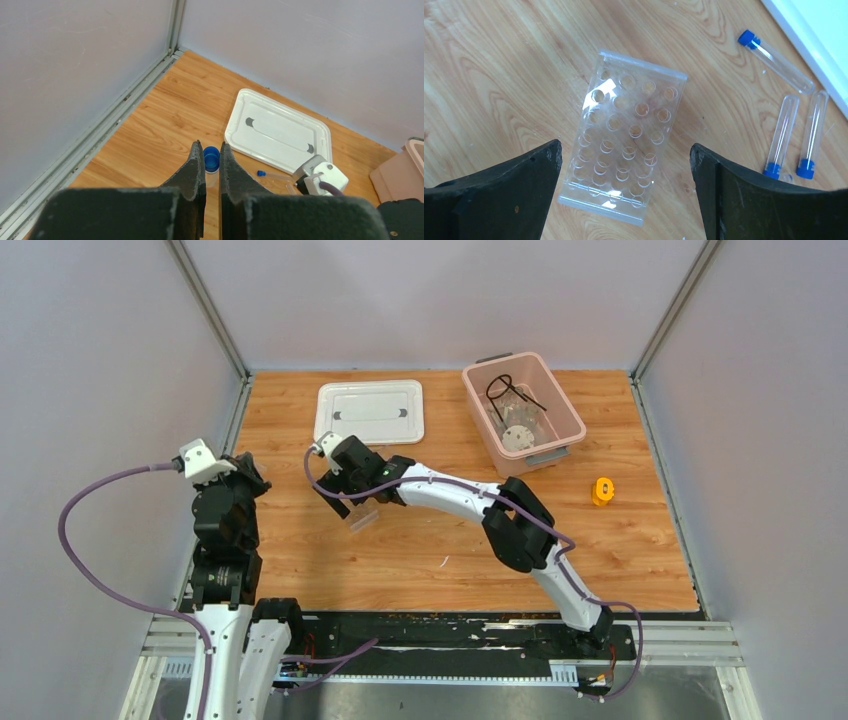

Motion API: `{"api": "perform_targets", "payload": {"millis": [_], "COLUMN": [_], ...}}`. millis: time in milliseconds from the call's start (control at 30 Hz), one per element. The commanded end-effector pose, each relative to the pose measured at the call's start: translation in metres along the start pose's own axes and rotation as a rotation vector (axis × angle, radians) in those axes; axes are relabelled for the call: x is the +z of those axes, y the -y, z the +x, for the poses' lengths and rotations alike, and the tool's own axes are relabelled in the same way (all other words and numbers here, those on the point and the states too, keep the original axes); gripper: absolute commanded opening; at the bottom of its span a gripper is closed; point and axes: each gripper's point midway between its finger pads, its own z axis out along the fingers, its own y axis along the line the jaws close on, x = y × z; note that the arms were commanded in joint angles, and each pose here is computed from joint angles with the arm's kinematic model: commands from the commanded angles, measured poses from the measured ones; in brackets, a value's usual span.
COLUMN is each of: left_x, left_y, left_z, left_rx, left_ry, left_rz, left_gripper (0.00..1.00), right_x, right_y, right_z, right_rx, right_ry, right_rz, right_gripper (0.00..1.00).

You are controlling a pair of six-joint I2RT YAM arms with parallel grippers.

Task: Organize the chemistry lab equipment
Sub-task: Move the test tube rack to the center of the board.

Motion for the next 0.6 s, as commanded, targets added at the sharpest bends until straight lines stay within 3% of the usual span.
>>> {"api": "perform_targets", "payload": {"millis": [0, 567], "left_x": [0.000, -0.002], "left_y": [0.001, 0.000], "left_z": [-0.007, -0.006], "left_rx": [-0.017, -0.019], "left_ry": [0.036, 0.039], "left_rz": [0.007, 0.006], "left_gripper": [0.03, 0.02], "right_x": [0.010, 0.029], "right_y": [0.008, -0.010], "right_z": [0.014, 0.042], "right_rx": [0.036, -0.002], "right_ry": [-0.040, -0.094], "right_rz": [0.103, 0.069], "right_gripper": [0.99, 0.93]}}
